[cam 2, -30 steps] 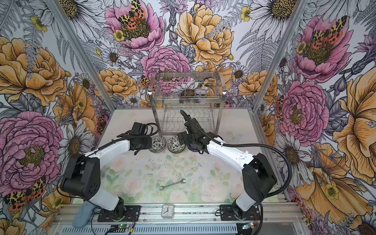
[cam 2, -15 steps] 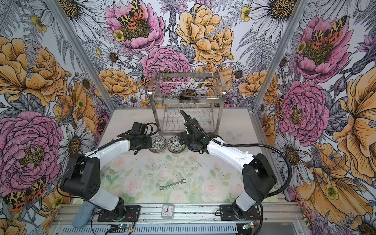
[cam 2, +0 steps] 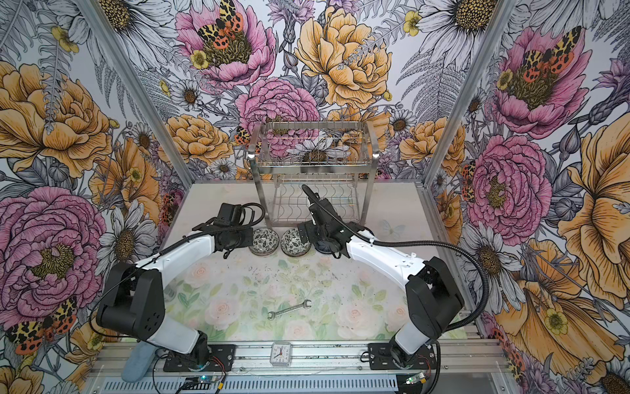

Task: Load the bowls into the dish rack
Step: 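Close the left gripper fingers on the leaf bowl rim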

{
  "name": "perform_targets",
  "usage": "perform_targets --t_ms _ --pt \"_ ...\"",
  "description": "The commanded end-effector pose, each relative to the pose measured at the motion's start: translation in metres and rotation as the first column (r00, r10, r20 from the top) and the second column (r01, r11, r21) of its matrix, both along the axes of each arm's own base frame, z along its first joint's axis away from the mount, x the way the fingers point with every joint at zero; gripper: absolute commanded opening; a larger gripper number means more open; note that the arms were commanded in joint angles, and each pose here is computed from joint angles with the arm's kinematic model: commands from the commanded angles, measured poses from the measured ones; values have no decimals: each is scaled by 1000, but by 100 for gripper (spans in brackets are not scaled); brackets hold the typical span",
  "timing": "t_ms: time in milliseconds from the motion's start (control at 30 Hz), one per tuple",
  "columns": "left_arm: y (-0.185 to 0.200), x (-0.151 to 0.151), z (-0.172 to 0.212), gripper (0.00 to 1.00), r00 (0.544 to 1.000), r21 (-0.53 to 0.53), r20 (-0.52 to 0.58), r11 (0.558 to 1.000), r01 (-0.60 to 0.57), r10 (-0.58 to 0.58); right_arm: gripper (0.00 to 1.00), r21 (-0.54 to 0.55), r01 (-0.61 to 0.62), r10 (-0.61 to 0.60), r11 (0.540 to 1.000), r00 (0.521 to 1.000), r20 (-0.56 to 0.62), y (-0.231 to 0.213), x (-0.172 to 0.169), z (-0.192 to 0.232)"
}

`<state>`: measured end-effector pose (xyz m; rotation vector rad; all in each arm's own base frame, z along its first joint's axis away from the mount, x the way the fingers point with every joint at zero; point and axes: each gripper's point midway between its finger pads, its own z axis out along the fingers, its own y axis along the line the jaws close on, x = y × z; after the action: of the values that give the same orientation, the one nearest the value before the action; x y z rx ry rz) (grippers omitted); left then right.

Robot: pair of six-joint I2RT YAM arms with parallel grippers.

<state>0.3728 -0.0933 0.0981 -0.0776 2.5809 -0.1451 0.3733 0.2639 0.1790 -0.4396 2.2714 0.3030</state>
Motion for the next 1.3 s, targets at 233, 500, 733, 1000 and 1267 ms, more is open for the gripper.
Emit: perform_targets --t_ms 233,500,733,1000,1267 --pt "5 5 15 46 999 7 39 1000 -4 4 100 25 14 -14 1000 1000 24 -2 2 12" --pt "-4 7 4 38 1000 4 9 1000 17 -17 100 28 11 -11 1000 1000 23 0 4 12" --pt "-7 10 -5 24 999 19 -10 999 31 -31 100 28 10 -11 1000 1000 27 -1 4 14" --pt "-8 9 -8 15 999 15 -15 999 34 -34 100 21 11 -11 1000 1000 20 -2 2 10" --pt "-9 10 0 0 999 10 3 999 38 -38 100 18 16 -16 1000 1000 23 -4 2 10"
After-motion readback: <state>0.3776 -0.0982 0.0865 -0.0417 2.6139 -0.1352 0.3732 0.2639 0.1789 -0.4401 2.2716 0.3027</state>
